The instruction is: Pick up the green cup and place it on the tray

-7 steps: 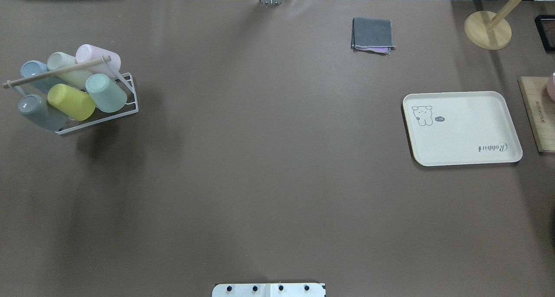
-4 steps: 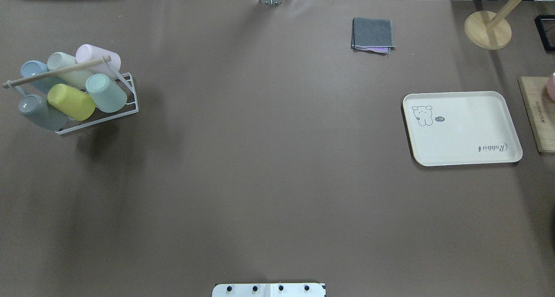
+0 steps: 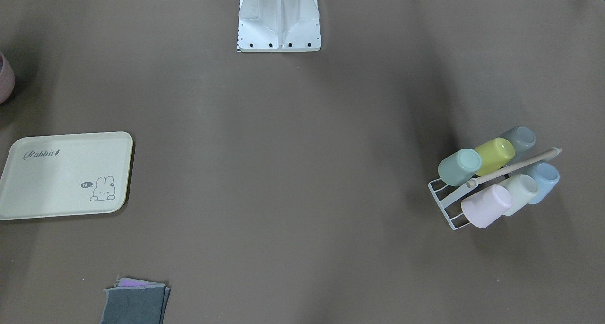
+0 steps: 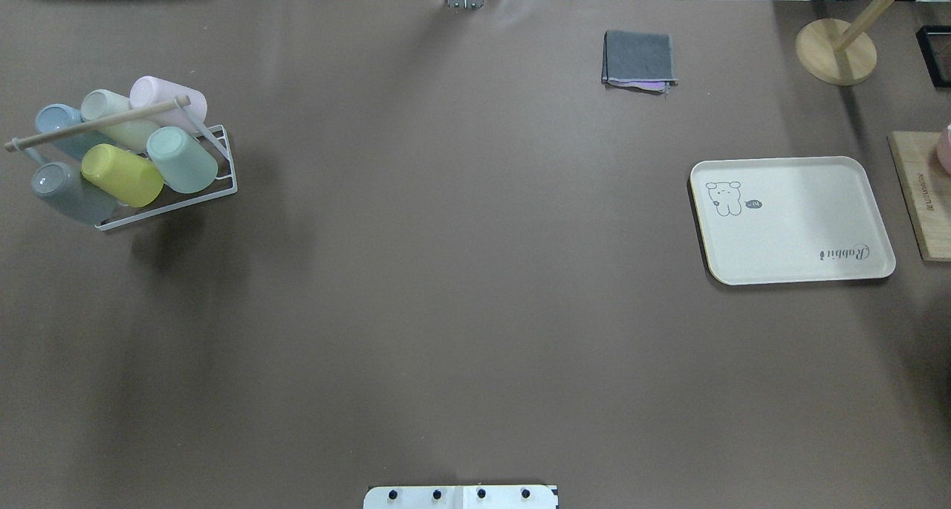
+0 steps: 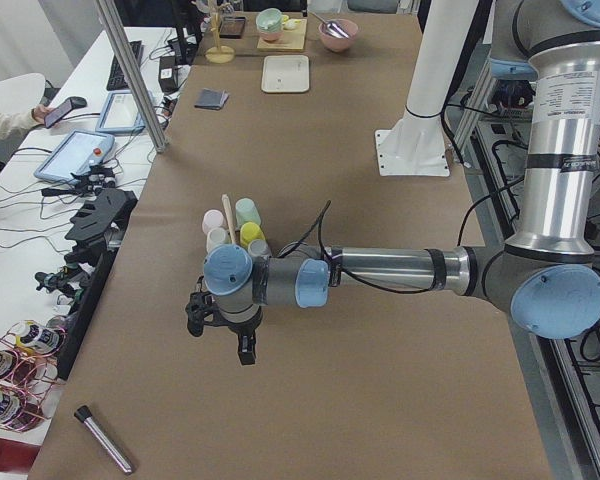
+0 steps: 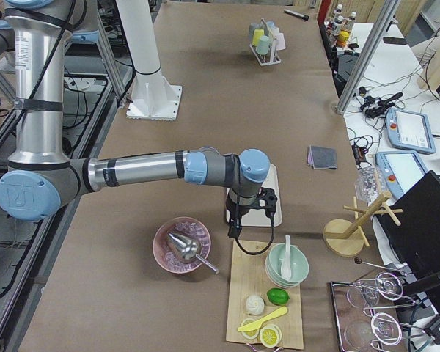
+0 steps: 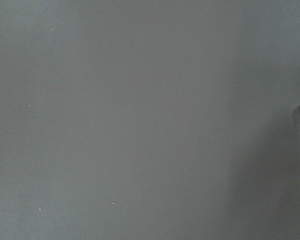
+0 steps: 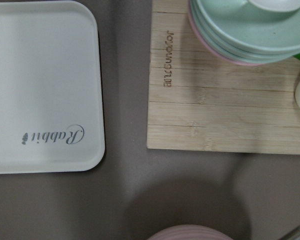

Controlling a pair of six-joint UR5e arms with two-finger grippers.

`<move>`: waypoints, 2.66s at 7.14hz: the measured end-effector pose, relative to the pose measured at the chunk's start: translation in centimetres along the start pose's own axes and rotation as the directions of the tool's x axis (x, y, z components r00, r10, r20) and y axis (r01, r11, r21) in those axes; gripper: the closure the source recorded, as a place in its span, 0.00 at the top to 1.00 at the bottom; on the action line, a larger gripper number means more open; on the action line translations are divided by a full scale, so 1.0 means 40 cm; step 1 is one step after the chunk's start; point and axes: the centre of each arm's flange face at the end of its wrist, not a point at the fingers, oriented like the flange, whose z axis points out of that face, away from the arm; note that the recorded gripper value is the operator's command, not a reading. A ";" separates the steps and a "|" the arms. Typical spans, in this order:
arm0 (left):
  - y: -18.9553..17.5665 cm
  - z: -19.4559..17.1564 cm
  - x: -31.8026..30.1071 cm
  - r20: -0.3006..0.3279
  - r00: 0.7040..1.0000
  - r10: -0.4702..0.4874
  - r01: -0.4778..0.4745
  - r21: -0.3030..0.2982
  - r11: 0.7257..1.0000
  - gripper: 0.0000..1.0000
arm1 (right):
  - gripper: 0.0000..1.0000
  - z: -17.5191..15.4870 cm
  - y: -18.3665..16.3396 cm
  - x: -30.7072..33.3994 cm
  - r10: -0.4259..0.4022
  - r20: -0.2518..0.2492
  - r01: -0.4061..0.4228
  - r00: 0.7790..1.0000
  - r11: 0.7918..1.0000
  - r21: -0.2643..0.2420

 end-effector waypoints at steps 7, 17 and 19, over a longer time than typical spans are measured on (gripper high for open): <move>-0.007 -0.138 0.144 -0.003 0.999 0.037 -0.037 0.063 0.997 0.98 | 0.86 0.262 -0.116 -0.092 0.054 0.008 -0.054 0.999 0.999 0.002; 0.446 -0.157 1.254 0.317 0.714 0.624 -0.684 0.126 0.719 0.98 | 0.52 0.366 -0.248 -0.126 0.015 0.009 -0.015 1.000 1.000 -0.018; 0.506 -0.065 1.311 0.489 0.428 0.760 -0.871 -0.003 0.492 0.98 | 0.44 0.373 -0.252 -0.123 0.008 0.019 -0.008 1.000 1.000 -0.008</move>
